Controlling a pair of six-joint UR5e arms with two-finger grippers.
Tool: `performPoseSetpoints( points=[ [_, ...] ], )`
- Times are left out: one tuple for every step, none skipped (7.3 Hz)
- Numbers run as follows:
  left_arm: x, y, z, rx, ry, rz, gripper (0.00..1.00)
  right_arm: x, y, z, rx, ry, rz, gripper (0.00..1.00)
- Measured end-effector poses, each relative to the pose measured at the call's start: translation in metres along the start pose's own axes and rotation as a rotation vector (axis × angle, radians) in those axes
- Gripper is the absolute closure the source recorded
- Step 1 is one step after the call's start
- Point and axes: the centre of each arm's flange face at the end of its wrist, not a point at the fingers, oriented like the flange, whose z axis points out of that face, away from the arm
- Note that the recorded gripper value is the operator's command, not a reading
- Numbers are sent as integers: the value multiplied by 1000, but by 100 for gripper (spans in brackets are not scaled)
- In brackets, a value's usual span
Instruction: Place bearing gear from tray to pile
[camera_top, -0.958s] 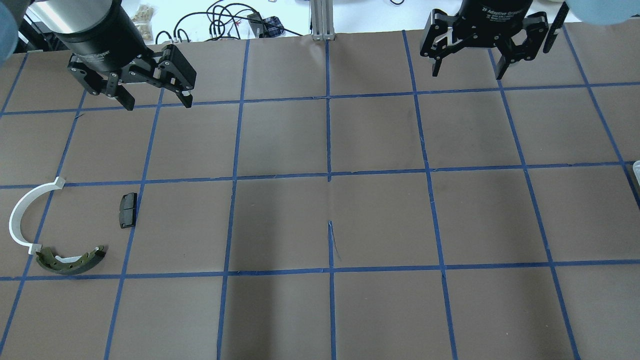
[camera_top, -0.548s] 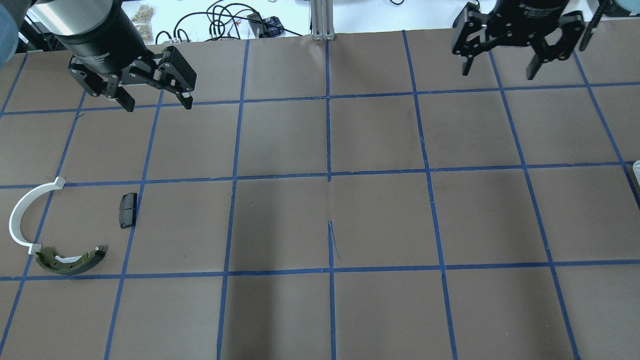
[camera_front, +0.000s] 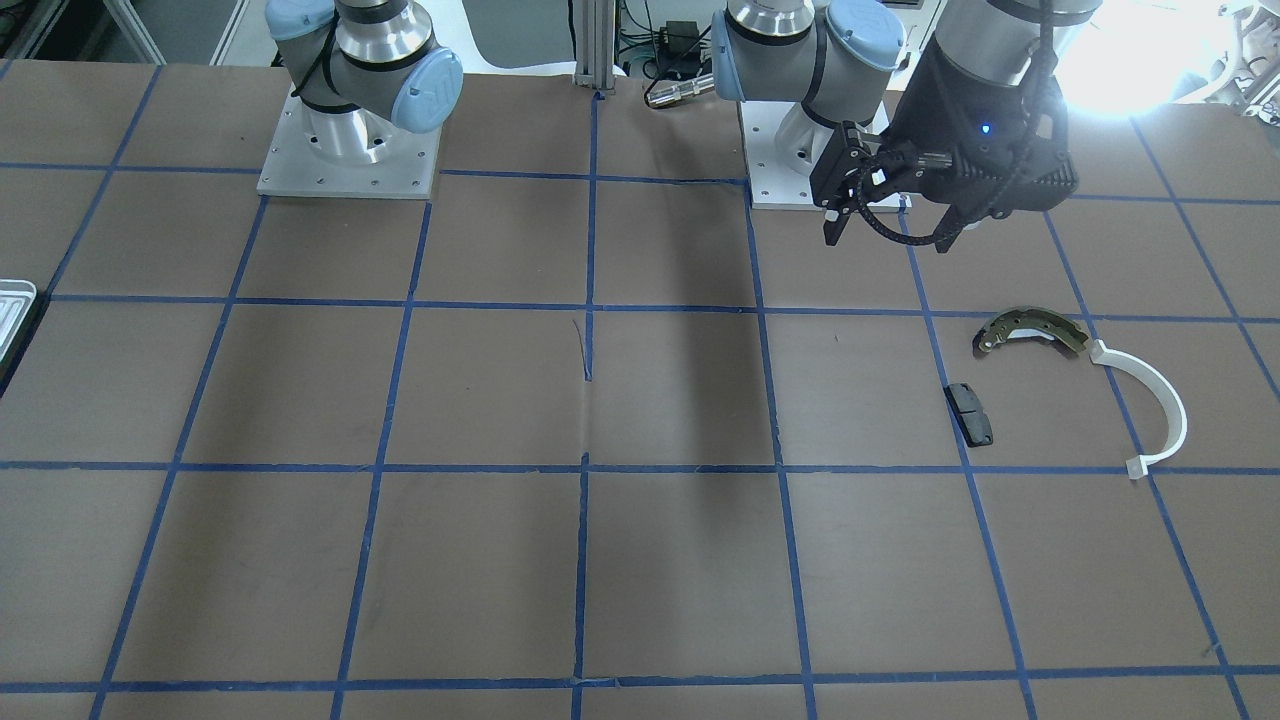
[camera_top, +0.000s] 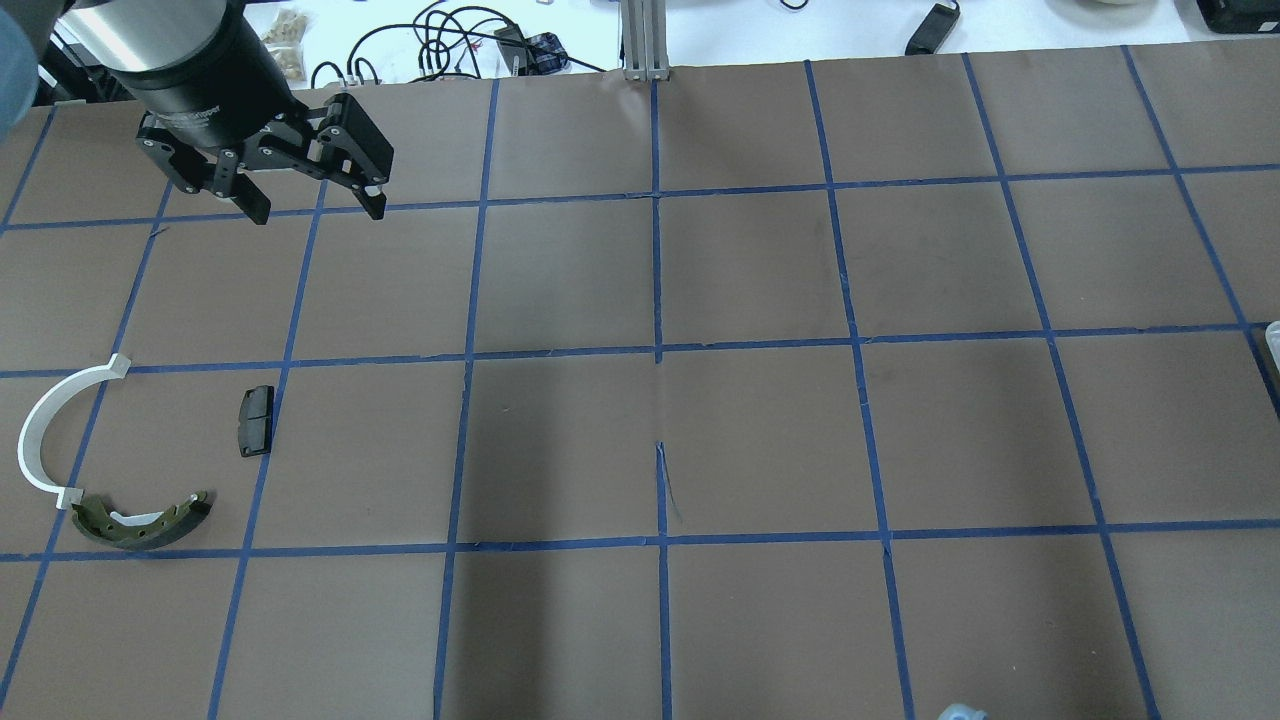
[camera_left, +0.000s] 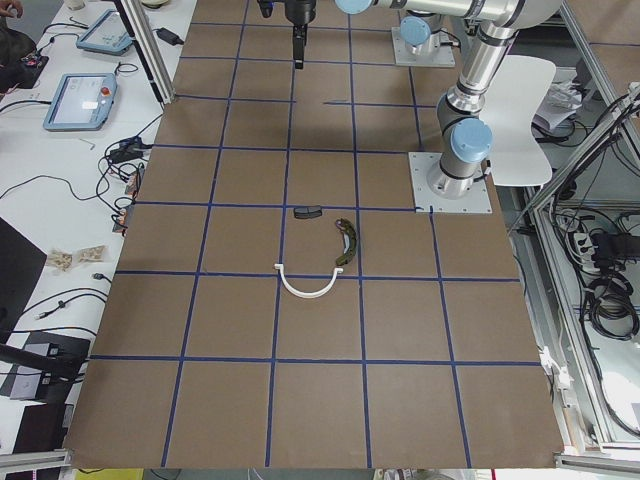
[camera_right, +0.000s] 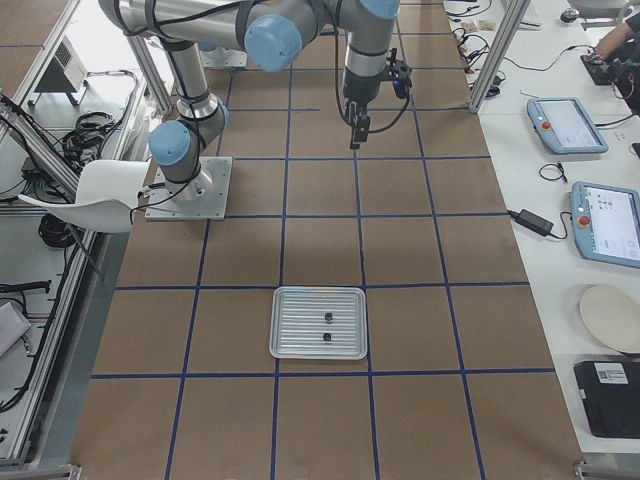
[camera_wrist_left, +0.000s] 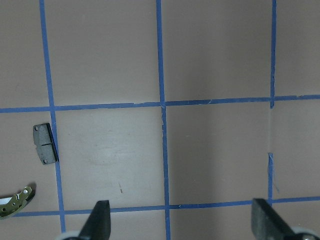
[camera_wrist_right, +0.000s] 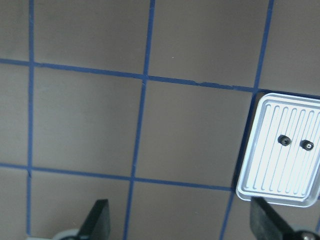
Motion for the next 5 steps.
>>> performPoseSetpoints(
  points=[
    [0,0,0,0,0,-1,0,65,10,29,-15,18,-151,0],
    [0,0,0,0,1,-1,0,126,18,66,-22,36,-283,0],
    [0,0,0,0,1,-1,0,174,24,110,-30,24,-365,0],
    [0,0,0,0,1,-1,0,209,28,156,-33,8,-445,1],
    [0,0,0,0,2,-2,0,236,31,197,-30,12,-531,2]
  ],
)
